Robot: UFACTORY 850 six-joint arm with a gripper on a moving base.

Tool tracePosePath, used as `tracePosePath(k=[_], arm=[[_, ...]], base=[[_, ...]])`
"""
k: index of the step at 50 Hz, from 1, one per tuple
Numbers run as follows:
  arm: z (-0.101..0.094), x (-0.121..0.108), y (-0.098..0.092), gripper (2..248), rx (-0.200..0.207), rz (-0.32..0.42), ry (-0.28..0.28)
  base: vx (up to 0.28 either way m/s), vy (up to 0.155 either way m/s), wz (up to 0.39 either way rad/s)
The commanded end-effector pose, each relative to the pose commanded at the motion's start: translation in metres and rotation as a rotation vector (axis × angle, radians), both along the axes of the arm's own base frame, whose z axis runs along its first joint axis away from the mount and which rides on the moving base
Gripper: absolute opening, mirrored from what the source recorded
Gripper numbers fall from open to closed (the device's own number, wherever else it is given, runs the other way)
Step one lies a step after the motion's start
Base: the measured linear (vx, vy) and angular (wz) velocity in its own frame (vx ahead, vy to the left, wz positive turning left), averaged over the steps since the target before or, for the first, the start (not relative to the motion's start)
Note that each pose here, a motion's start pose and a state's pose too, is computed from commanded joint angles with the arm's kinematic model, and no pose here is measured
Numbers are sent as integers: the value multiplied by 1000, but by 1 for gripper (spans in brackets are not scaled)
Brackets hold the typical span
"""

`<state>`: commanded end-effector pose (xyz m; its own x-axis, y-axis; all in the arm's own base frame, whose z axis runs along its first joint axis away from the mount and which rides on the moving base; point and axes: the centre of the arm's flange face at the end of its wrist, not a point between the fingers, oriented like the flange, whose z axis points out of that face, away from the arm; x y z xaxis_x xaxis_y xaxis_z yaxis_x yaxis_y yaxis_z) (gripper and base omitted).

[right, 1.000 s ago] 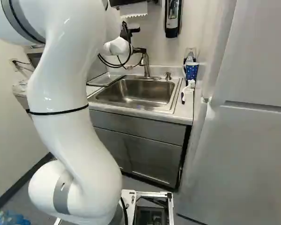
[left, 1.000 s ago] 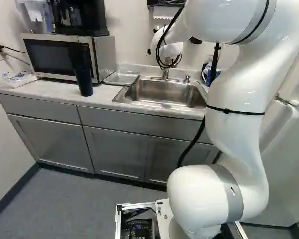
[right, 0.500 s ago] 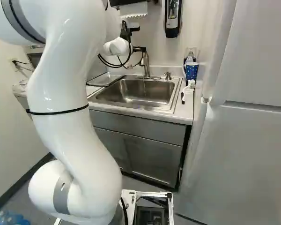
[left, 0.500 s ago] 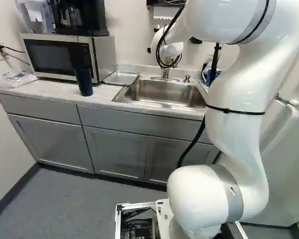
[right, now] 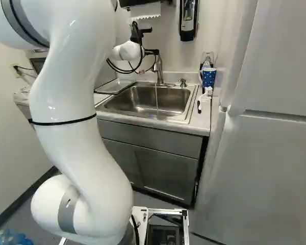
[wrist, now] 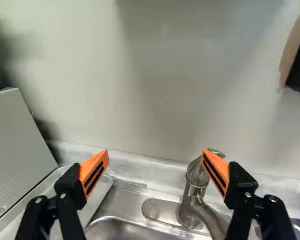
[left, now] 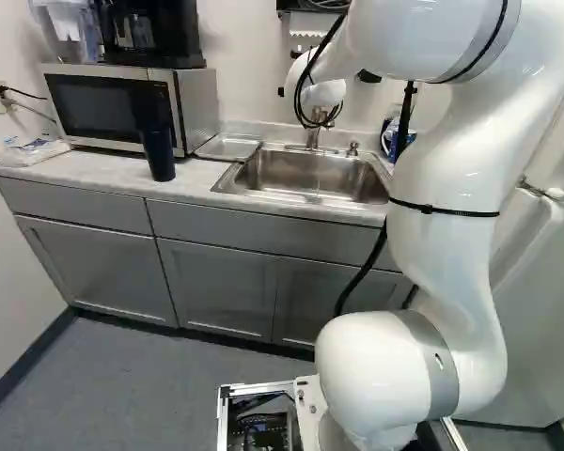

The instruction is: Rinse the cup and place it in the tray

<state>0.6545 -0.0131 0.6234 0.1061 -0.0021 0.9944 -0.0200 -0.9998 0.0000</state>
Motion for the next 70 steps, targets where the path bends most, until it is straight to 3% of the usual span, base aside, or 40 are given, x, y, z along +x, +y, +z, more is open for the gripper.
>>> tracePosePath(k=[27, 70], arm=[[1, -6, 0, 247, 0, 0, -2], [6, -89, -19, 247, 1, -36, 19]], base=[[0, 0, 0], [0, 0, 0]])
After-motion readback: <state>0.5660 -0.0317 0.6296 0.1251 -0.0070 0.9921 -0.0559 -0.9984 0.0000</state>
